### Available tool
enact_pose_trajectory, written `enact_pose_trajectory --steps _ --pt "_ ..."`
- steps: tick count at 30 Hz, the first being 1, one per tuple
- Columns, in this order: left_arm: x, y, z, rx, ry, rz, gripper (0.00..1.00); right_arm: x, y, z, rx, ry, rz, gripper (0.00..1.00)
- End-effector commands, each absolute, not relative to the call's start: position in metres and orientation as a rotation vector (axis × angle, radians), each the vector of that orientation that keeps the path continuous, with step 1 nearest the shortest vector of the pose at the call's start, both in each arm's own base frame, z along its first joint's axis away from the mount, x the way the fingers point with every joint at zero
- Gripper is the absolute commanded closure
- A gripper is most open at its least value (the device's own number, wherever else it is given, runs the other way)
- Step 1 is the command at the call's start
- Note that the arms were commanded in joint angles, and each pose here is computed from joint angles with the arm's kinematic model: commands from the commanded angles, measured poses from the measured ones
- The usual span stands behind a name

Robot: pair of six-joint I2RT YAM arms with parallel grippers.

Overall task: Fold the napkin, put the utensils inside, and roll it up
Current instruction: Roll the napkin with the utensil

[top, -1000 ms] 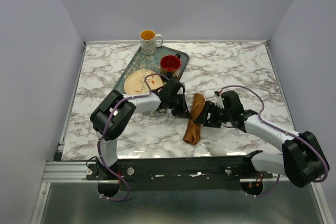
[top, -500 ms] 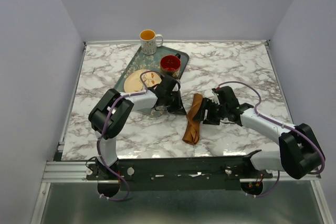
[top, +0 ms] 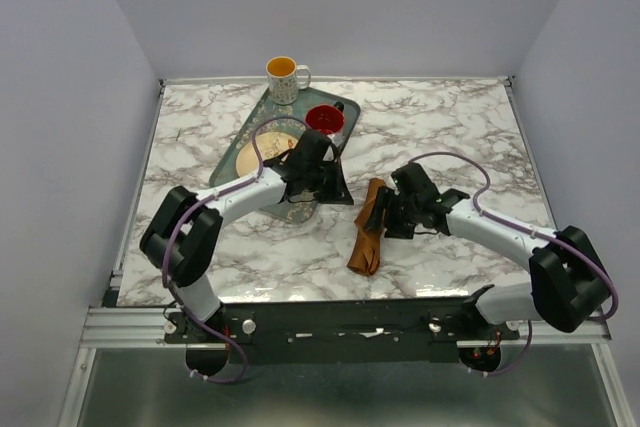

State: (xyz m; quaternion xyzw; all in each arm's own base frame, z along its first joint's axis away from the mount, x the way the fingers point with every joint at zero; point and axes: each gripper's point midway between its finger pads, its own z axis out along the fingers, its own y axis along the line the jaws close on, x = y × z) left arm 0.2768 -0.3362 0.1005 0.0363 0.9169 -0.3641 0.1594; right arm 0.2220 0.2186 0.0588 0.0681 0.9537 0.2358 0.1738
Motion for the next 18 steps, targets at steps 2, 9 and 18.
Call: enact_pose_trajectory --steps 2,9,18 --pt "0.259 -0.319 0.095 0.157 2.631 -1.011 0.88 0.216 0.202 0.059 0.289 2.713 0.542 0.31" --pt "0.238 -0.317 0.075 0.166 2.678 -1.073 0.89 0.198 0.216 0.051 0.183 2.725 0.685 0.33" --pt "0.215 -0.329 0.059 0.208 2.731 -1.073 0.90 0.190 0.231 0.051 0.149 2.738 0.733 0.35"
